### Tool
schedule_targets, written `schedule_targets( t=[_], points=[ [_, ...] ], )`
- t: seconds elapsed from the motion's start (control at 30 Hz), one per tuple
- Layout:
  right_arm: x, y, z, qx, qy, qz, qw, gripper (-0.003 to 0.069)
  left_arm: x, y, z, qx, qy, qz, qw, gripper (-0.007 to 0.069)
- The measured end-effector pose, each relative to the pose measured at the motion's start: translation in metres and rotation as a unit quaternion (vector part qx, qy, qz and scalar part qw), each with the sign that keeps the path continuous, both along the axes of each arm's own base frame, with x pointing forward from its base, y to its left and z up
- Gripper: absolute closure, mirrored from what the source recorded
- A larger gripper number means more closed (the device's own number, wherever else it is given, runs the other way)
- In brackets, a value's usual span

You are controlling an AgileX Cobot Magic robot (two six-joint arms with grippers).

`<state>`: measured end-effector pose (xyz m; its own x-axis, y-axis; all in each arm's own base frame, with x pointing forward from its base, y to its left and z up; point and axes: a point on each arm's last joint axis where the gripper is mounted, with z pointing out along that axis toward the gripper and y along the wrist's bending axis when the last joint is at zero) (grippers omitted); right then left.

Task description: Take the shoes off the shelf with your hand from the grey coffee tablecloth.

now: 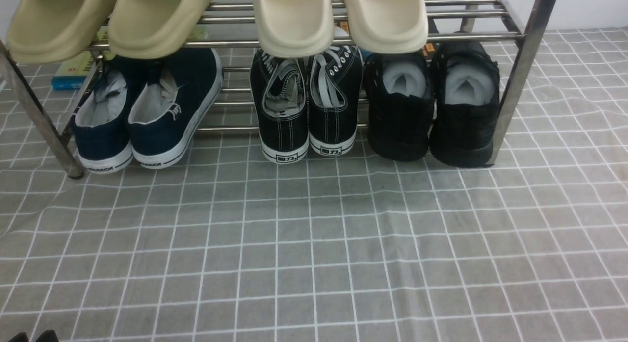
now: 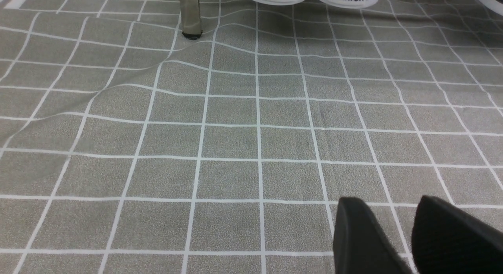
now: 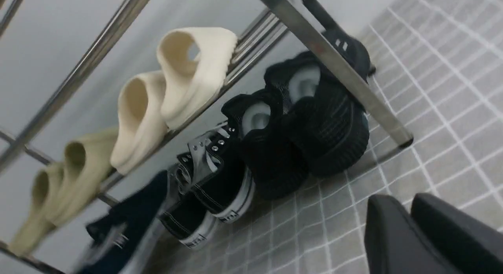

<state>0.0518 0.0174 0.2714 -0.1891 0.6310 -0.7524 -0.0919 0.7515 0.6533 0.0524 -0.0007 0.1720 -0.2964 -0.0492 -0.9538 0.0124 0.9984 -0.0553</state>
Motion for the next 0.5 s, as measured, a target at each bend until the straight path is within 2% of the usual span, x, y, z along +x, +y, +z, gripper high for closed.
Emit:
schedule_targets(
  t=[0.03,0.13,0.17,0.23,0.3,0.37,0.5],
  points=[
    [0.013,0.002,0.015,-0.066,0.056,0.020,0.996,0.0643,0.000,0.000,0.000,0.000,0.000,0.000,1.000,0.0385],
    [0.040,0.004,0.026,-0.140,0.192,0.065,0.969,0.0666,0.000,0.000,0.000,0.000,0.000,0.000,1.000,0.0385],
    [0.054,0.004,0.029,-0.166,0.259,0.094,0.947,0.0667,0.000,0.000,0.000,0.000,0.000,0.000,1.000,0.0385],
    [0.081,0.006,0.027,-0.192,0.340,0.139,0.910,0.0666,0.000,0.000,0.000,0.000,0.000,0.000,1.000,0.0385],
    [0.108,0.011,0.027,-0.217,0.373,0.195,0.881,0.0660,0.000,0.000,0.000,0.000,0.000,0.000,1.000,0.0385],
    [0.127,0.020,0.028,-0.230,0.373,0.241,0.866,0.0652,0.000,0.000,0.000,0.000,0.000,0.000,1.000,0.0385],
    [0.167,0.046,0.037,-0.245,0.350,0.303,0.852,0.0611,0.000,0.000,0.000,0.000,0.000,0.000,1.000,0.0385]
  ],
)
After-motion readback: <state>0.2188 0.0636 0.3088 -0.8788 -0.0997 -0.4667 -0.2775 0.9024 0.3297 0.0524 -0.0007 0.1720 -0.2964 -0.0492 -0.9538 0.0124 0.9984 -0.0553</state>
